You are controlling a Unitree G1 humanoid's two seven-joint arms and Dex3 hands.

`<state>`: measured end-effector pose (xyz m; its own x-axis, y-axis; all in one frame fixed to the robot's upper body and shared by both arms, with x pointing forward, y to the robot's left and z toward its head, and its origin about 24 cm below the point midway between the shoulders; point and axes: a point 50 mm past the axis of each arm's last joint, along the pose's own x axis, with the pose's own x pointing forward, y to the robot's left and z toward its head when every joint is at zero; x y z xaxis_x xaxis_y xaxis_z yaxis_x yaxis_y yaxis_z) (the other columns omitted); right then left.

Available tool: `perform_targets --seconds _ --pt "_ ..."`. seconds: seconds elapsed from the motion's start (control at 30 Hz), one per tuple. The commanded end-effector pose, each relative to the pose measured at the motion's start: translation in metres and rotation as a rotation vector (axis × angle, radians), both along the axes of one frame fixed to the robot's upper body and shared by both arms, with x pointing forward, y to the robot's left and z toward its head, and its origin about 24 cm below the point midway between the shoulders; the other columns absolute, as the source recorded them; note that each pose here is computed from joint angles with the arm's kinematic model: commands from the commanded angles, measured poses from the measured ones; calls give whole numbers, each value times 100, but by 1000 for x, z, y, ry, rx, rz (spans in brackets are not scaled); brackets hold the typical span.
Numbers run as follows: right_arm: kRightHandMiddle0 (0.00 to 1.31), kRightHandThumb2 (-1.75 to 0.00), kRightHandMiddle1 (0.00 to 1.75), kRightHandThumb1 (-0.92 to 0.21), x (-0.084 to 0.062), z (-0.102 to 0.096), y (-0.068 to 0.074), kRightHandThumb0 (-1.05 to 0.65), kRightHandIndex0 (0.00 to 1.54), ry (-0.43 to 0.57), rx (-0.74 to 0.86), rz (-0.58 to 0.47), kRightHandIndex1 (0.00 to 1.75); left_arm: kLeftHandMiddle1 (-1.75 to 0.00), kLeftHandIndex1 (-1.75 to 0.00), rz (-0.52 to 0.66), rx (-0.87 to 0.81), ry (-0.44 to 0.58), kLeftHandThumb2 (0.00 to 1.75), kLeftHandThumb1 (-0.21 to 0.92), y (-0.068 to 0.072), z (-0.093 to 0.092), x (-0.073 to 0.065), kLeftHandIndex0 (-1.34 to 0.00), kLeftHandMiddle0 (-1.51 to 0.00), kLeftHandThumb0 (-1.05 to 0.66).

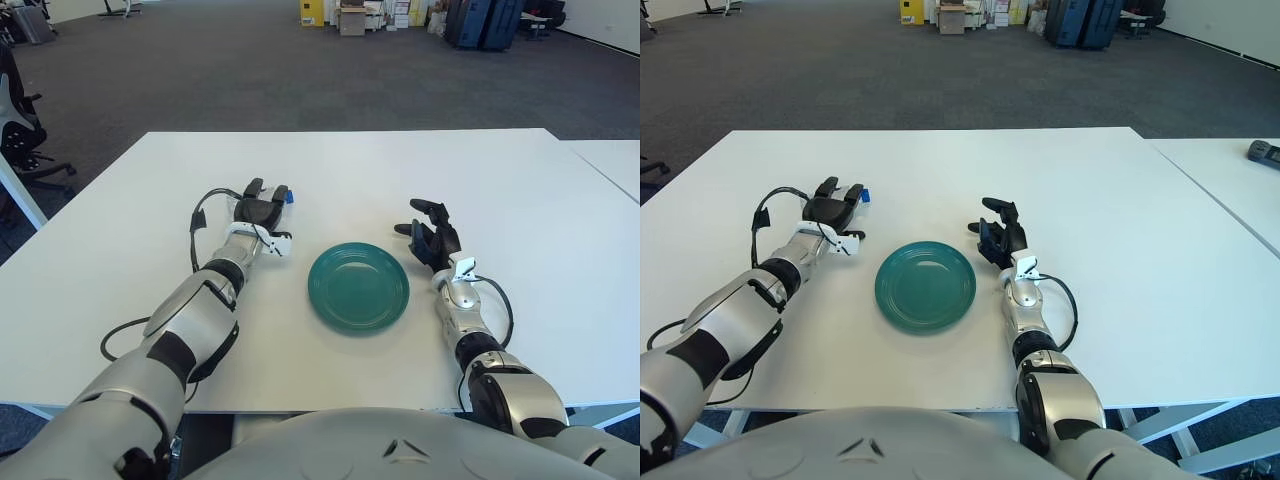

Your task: Put the bottle into the plate.

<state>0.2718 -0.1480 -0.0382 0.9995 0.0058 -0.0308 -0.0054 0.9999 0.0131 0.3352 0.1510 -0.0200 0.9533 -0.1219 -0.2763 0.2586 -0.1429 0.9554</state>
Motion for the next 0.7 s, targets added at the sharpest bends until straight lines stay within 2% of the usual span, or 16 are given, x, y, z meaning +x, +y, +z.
perform_targets --seconds 0.0,0.33,0.37,0.5,0.67 --pt "6 -78 113 -83 -55 -49 -2 -51 59 225 10 -24 93 0 -1 27 30 18 79 92 7 4 4 -2 0 -105" --pt "5 -78 114 -85 -56 -48 -2 -46 58 206 -1 -31 94 -2 -6 111 9 123 85 92 22 -12 -8 -6 -4 -105" --pt "5 -78 114 -85 -56 -48 -2 -45 58 206 -2 -31 94 -1 -11 119 1 131 85 92 22 -13 -9 -4 -5 -105" --pt "4 -79 113 -84 -57 -47 -3 -44 57 202 -6 -31 94 0 -20 154 -33 156 83 92 23 -14 -10 -1 -7 -105" --pt "4 -82 112 -81 -58 -48 -4 -42 58 201 -7 -31 93 0 -21 217 -104 190 77 92 26 -16 -12 0 -7 -105"
